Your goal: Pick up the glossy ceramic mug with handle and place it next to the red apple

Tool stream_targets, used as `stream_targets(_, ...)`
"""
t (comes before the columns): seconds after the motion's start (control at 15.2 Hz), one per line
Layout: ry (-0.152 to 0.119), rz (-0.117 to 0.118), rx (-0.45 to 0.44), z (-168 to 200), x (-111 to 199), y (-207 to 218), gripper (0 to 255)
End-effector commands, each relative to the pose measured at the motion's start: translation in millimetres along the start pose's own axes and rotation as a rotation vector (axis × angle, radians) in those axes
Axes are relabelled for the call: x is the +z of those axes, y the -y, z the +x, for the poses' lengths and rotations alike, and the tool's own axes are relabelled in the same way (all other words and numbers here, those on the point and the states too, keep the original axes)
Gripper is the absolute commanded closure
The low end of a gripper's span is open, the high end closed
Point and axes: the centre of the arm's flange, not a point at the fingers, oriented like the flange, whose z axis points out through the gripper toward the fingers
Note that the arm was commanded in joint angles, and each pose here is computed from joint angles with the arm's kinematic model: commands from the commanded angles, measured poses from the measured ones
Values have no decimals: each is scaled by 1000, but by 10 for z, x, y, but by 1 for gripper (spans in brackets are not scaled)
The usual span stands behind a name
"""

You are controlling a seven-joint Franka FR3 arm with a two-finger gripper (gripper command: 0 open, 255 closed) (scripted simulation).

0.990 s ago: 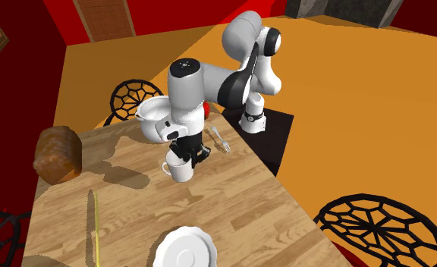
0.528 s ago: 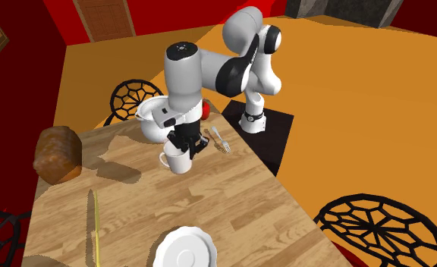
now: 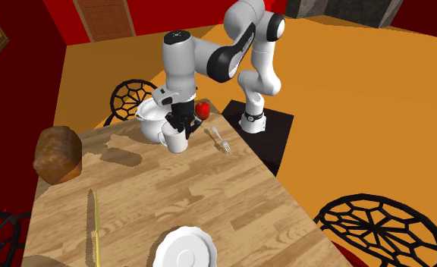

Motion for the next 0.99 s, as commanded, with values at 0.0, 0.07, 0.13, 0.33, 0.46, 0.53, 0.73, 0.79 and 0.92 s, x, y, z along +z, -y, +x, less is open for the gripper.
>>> stream_targets(0.0, -1, 0, -1, -263, -14, -143, 255)
stream_targets(0.07, -1, 0, -1, -379, -15, -206, 255)
stream_targets(0.13, -1, 0, -1, -495, -17, -269, 255)
stream_targets(0.33, -1, 0, -1, -844, -20, -457, 255)
stream_targets(0.46, -1, 0, -1, -1076, -22, -583, 255)
stream_targets(0.53, -1, 0, -1, -1192, -23, -646, 255)
stream_targets(0.73, -1, 0, -1, -1540, -27, -834, 255)
stream_targets(0.79, -1, 0, -1, -1656, -28, -897, 255)
stream_targets(0.92, -1, 0, -1, -1888, -30, -1023, 255)
